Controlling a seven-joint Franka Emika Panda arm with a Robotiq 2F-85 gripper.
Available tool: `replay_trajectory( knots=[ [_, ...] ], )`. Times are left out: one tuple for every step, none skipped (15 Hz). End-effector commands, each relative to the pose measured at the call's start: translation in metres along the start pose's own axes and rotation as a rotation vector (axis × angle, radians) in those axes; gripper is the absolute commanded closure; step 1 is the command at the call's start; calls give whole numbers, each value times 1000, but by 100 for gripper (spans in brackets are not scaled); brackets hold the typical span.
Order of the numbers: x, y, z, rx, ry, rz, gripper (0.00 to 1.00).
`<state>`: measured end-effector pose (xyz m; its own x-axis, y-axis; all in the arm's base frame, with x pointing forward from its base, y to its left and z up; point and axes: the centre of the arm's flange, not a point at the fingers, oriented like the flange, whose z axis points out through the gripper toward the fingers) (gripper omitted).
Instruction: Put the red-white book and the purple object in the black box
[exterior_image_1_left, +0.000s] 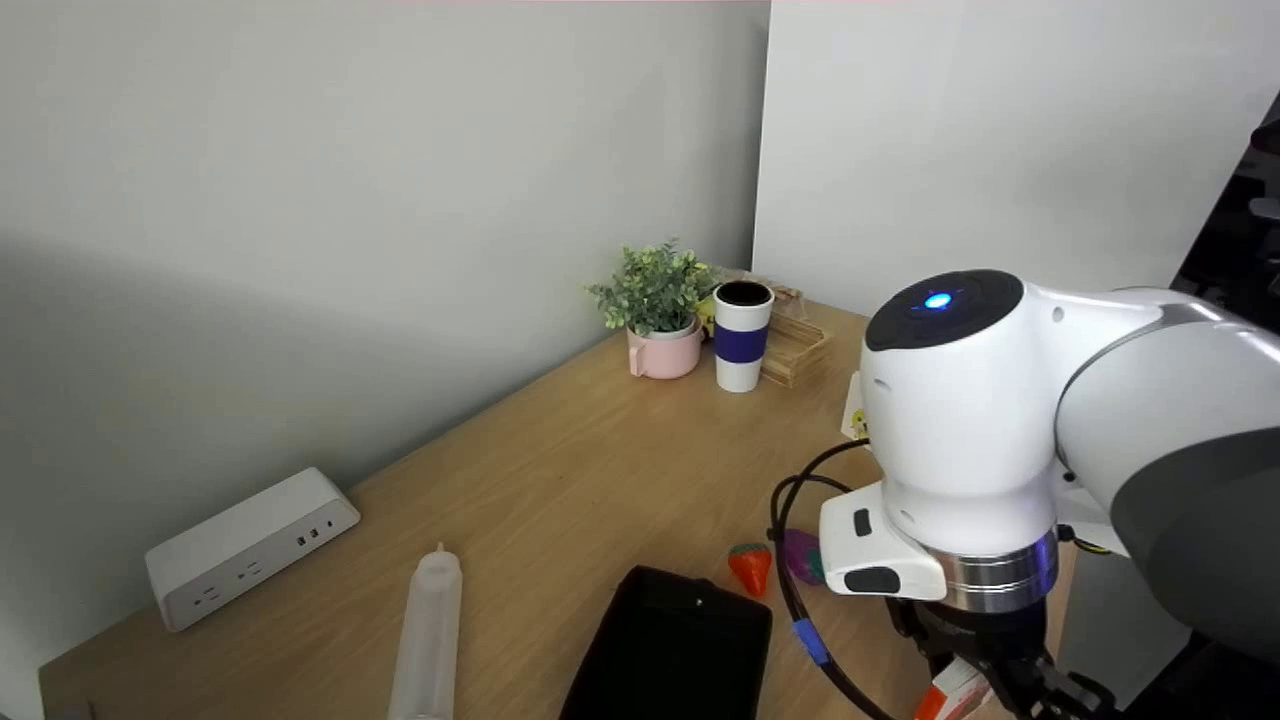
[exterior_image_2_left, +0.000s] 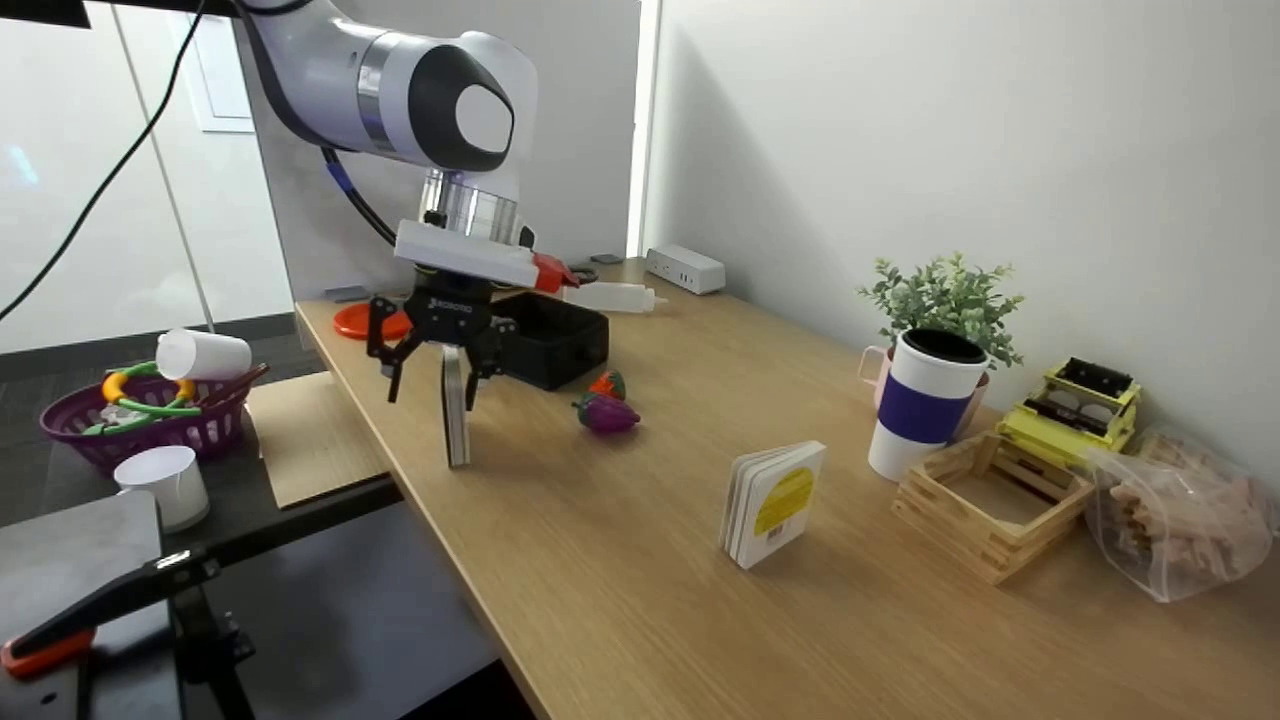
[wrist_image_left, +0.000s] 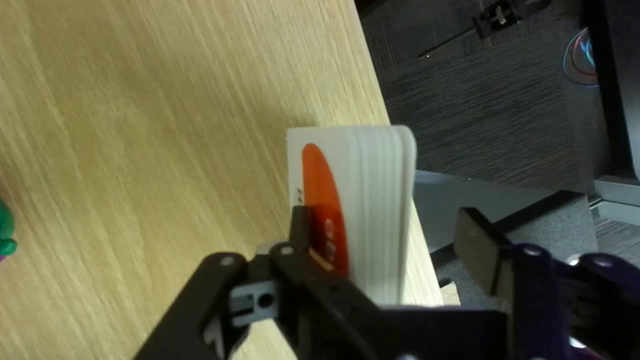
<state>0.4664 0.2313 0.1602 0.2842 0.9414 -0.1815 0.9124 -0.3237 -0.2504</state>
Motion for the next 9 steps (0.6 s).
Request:
replay_trajectory(
  knots=[
    [2,-5,7,-23,-13,14,56],
    [3,-5,5,-27,-20,17,62],
    [5,-6,3,-37,-30,23,70],
    [7,-8,1,-49,-39,32,77],
    [9,-10,-2,-62,-48,41,84],
    [11,-12,-4,-76,-59,50,91],
    [13,-16,-8,-96,-67,65,98],
    [16,-21,-13,-118,-72,79,99],
    [18,-25,-19,-140,-74,92,100]
  ],
)
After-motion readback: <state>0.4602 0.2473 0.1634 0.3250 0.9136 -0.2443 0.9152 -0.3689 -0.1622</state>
